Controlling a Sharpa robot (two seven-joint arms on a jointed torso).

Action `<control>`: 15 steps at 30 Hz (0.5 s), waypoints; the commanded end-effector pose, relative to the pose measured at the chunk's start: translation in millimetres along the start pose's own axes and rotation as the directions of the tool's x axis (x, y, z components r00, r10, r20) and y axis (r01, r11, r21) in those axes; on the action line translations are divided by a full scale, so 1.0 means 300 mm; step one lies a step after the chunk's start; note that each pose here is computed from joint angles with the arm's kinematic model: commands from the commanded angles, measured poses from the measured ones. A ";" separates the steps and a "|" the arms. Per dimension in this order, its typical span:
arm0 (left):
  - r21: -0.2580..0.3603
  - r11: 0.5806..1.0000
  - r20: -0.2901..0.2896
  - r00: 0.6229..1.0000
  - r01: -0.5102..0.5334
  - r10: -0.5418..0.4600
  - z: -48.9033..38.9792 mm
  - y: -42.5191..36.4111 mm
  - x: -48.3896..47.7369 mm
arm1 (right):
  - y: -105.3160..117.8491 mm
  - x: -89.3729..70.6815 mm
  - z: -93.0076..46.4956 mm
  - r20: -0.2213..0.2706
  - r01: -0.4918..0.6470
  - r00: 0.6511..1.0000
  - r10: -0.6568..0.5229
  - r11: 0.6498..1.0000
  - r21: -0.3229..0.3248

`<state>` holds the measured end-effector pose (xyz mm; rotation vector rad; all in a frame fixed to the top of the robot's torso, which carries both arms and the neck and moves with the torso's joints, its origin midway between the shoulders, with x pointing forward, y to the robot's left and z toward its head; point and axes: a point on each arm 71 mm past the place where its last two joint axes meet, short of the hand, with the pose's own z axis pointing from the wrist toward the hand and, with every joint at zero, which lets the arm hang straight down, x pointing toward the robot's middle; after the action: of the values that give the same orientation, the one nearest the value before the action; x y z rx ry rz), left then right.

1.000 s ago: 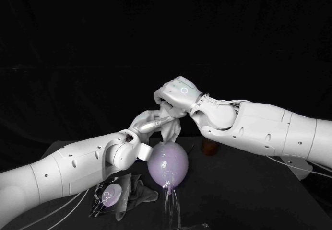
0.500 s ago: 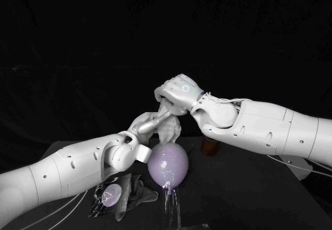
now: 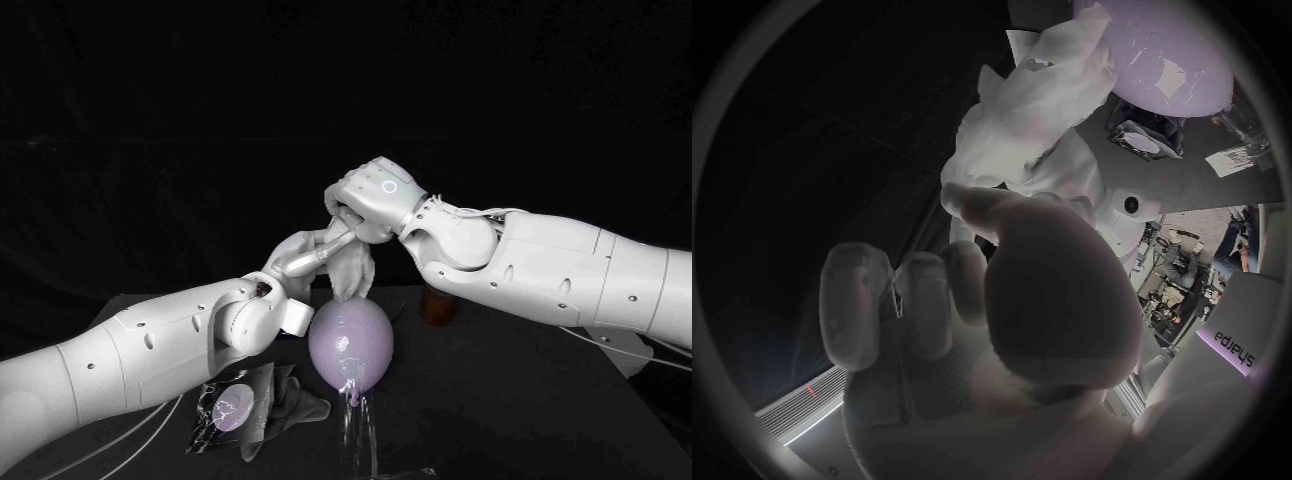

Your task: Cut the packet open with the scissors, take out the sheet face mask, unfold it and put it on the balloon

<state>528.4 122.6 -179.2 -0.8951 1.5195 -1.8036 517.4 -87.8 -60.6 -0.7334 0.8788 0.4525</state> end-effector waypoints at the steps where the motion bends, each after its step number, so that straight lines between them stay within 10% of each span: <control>1: 0.070 0.997 0.062 0.998 0.010 -0.014 0.005 -0.029 -0.016 | 0.013 0.007 -0.006 -0.016 0.005 1.000 -0.006 1.000 -0.024; 15: 0.073 0.996 0.141 0.989 -0.051 0.040 0.002 -0.031 -0.047 | 0.013 -0.006 -0.008 0.019 0.002 1.000 -0.002 1.000 -0.013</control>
<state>534.7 132.3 -174.7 -0.9233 1.4071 -1.7503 514.5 -88.2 -62.6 -0.7376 0.8792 0.4608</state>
